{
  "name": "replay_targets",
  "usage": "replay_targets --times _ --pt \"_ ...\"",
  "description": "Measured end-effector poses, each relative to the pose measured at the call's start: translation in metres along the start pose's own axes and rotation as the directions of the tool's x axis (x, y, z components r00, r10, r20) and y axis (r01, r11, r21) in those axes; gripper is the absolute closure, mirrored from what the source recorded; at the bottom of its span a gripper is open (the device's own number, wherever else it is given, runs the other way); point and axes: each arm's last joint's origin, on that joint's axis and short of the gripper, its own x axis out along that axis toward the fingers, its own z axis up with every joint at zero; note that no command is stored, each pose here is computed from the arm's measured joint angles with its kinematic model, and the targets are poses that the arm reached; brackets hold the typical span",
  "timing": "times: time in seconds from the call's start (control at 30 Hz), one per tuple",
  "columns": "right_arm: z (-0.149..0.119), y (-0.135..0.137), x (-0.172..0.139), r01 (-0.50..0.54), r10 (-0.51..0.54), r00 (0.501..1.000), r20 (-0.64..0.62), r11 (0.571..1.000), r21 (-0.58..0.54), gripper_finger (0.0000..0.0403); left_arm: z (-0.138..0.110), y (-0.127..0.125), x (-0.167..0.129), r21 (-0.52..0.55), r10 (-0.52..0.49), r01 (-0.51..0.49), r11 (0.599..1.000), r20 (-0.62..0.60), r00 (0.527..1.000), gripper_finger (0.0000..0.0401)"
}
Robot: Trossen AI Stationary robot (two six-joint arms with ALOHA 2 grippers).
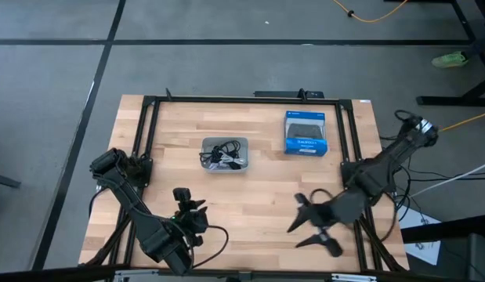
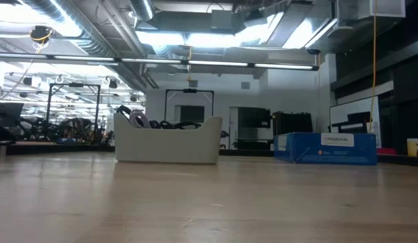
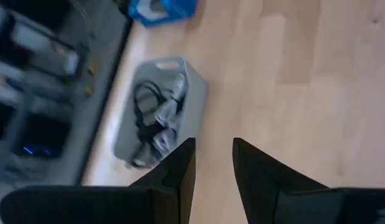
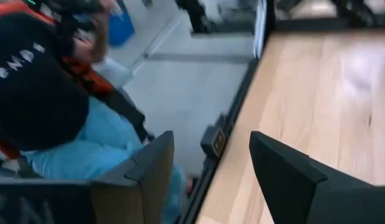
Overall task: Pick and place USB-C Cables
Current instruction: Return to Home Position
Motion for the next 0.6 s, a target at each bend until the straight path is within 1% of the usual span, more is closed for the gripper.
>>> replay_targets --times 0.1,0.17,0.23,0.33,0.4,0.47,0.53,0.57,0.6 --pt "-0.025 -0.002 -0.018 -0.054 0.057 0.993 0.100 0.998 -0.034 0.0189 0.000 -0.001 0.000 0.043 0.028 -0.030 0.999 0.047 0.999 0.0302" --pt "-0.040 -0.008 -0.028 -0.085 0.088 0.984 0.156 0.996 -0.030 0.0189 -0.005 -0.003 0.004 0.060 0.050 -0.054 0.997 0.062 0.997 0.0302" --pt "-0.058 -0.018 -0.035 -0.088 0.086 0.979 0.187 0.996 0.001 0.0189 -0.011 -0.008 0.011 0.067 0.061 -0.066 0.996 0.071 0.996 0.0302" --pt "-0.084 -0.032 -0.041 -0.063 0.051 0.971 0.234 0.997 0.044 0.0189 -0.021 -0.022 0.025 0.081 0.033 -0.040 0.996 0.082 0.996 0.0302" --pt "-0.094 -0.037 -0.046 -0.068 0.044 0.963 0.266 0.994 0.082 0.0189 -0.022 -0.032 0.037 0.143 -0.031 0.022 0.990 0.059 0.998 0.0302" --pt "-0.102 -0.042 -0.050 -0.055 0.024 0.959 0.282 0.993 0.101 0.0189 -0.015 -0.038 0.052 0.210 -0.156 0.153 0.966 -0.004 0.988 0.0302" --pt "-0.105 -0.044 -0.054 -0.036 0.003 0.955 0.296 0.994 0.106 0.0189 -0.002 -0.039 0.069 0.272 -0.301 0.311 0.911 -0.078 0.950 0.0302" --pt "-0.107 -0.045 -0.056 -0.026 -0.007 0.954 0.301 0.994 0.105 0.0189 0.004 -0.036 0.079 0.291 -0.352 0.369 0.882 -0.112 0.929 0.0302" --pt "-0.109 -0.045 -0.057 -0.022 -0.010 0.954 0.301 0.995 0.102 0.0189 0.008 -0.031 0.088 0.287 -0.379 0.405 0.868 -0.146 0.914 0.0302"
